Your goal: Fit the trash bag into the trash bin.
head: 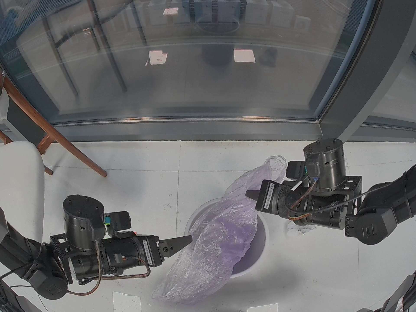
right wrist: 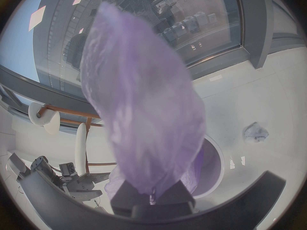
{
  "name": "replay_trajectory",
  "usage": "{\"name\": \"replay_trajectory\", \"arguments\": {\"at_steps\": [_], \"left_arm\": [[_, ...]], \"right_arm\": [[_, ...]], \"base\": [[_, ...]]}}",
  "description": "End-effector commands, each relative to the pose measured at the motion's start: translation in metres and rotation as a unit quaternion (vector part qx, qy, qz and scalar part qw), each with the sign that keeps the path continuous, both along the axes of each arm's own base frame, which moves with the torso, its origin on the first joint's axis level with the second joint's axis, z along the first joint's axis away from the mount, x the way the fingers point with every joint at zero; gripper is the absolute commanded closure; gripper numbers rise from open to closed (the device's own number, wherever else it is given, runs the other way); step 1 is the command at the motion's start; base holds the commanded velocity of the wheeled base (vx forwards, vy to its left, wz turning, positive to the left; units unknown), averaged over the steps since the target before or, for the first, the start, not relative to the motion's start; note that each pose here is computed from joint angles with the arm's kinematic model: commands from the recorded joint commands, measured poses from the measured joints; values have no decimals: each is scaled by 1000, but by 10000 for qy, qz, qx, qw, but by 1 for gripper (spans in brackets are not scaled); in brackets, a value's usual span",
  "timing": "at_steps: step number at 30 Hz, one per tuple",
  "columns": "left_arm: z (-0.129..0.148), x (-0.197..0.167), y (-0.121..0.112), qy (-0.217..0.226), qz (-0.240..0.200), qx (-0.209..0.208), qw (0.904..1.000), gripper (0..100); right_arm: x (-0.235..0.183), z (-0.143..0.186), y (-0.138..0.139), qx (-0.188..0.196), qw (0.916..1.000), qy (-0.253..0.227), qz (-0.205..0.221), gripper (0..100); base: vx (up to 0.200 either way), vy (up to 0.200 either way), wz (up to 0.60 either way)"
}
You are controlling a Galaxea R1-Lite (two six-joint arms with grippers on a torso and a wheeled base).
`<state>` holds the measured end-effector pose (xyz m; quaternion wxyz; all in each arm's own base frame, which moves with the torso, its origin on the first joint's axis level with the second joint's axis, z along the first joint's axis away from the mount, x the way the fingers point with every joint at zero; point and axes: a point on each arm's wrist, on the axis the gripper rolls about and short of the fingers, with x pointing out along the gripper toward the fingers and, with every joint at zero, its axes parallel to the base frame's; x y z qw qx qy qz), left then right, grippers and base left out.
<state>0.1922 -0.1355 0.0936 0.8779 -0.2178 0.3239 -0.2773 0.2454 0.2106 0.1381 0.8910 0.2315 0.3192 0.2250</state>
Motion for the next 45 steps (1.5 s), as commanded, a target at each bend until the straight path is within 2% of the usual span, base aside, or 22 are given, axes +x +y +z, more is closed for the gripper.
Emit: {"name": "replay_trajectory", "arguments": {"at_steps": [1,18,19,27,30,37,45], "left_arm": [[-14,9,-8,180,-33,175,9997,0],[-33,33,-26,-96,79,97,9999,0],[-32,33,-27,-117,75,74,9999,100],[-28,28,-35,-168,-108,14,9998,100],[-25,29,-37,-231,-108,-29,9997,100],[-11,28,-47,-534,57,-130,9985,100],[-1,22,-45,-543,130,-341,9979,100]], "right_arm": [[-1,1,1,17,10000,-18,15,100],[-4,2,0,39,10000,9,20,100],[-4,2,-1,33,10000,4,16,100],[-6,5,-3,64,10000,-20,5,100],[-17,1,-5,-20,9999,60,118,100],[-22,-3,2,-28,9996,114,248,100],[-8,7,4,89,9999,-68,120,100]], "base": [[0,0,0],[0,0,0],[0,0,0],[0,0,0],[0,0,0],[0,0,0],[0,0,0]]}}
